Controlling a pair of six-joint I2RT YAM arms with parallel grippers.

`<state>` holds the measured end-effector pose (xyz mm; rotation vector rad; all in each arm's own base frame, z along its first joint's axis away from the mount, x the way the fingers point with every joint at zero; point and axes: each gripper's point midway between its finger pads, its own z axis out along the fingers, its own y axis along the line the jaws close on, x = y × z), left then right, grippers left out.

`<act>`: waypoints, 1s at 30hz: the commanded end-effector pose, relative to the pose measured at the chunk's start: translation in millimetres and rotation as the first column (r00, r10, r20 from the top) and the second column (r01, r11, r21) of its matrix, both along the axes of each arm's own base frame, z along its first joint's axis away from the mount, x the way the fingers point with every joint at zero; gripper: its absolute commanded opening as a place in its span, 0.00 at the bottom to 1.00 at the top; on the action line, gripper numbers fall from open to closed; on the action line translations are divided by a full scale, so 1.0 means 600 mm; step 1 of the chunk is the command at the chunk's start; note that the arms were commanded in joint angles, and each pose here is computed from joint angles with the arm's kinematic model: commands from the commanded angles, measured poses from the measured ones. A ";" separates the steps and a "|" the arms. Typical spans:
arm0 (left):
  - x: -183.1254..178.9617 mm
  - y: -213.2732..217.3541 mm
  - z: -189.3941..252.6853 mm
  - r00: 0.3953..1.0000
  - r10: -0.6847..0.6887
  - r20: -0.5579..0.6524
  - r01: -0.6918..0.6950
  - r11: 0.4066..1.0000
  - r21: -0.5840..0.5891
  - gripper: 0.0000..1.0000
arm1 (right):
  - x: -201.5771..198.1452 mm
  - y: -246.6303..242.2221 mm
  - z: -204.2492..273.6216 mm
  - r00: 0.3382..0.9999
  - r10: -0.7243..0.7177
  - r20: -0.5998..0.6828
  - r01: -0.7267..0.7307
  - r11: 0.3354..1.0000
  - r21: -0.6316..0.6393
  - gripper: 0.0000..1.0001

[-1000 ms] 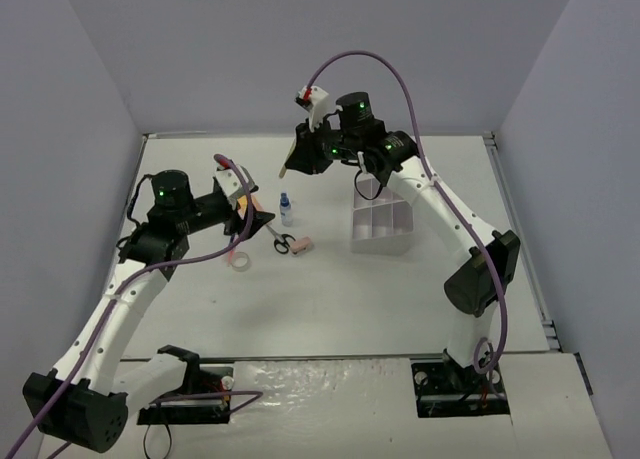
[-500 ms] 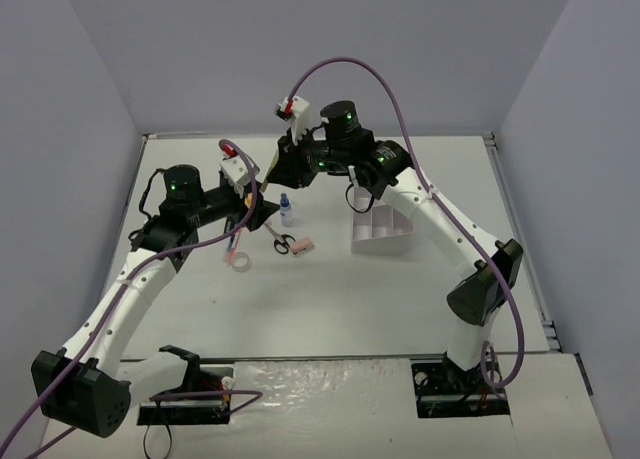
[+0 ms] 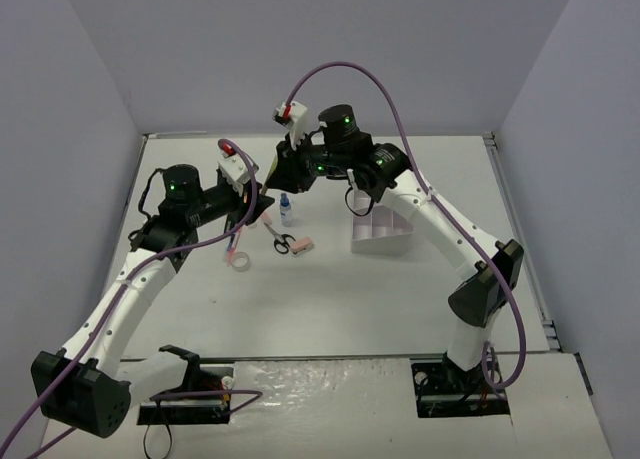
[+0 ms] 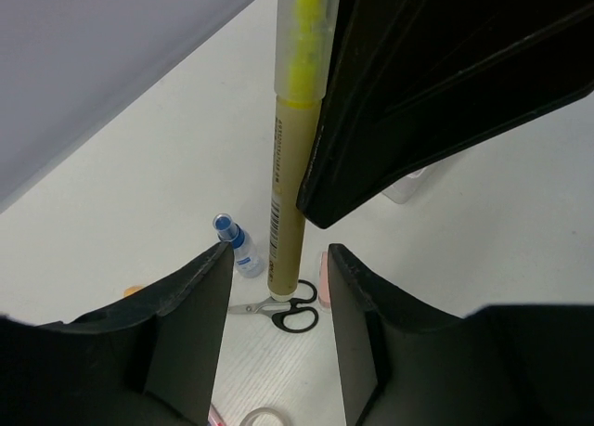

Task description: Sort the stationery into containers

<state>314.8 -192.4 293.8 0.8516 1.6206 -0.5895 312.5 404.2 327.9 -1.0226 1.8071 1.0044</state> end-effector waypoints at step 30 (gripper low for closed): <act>-0.005 -0.012 0.113 0.983 -0.025 0.181 0.041 0.995 -0.086 0.00 | -0.032 0.008 0.081 0.994 0.047 0.097 -0.056 0.994 0.096 0.00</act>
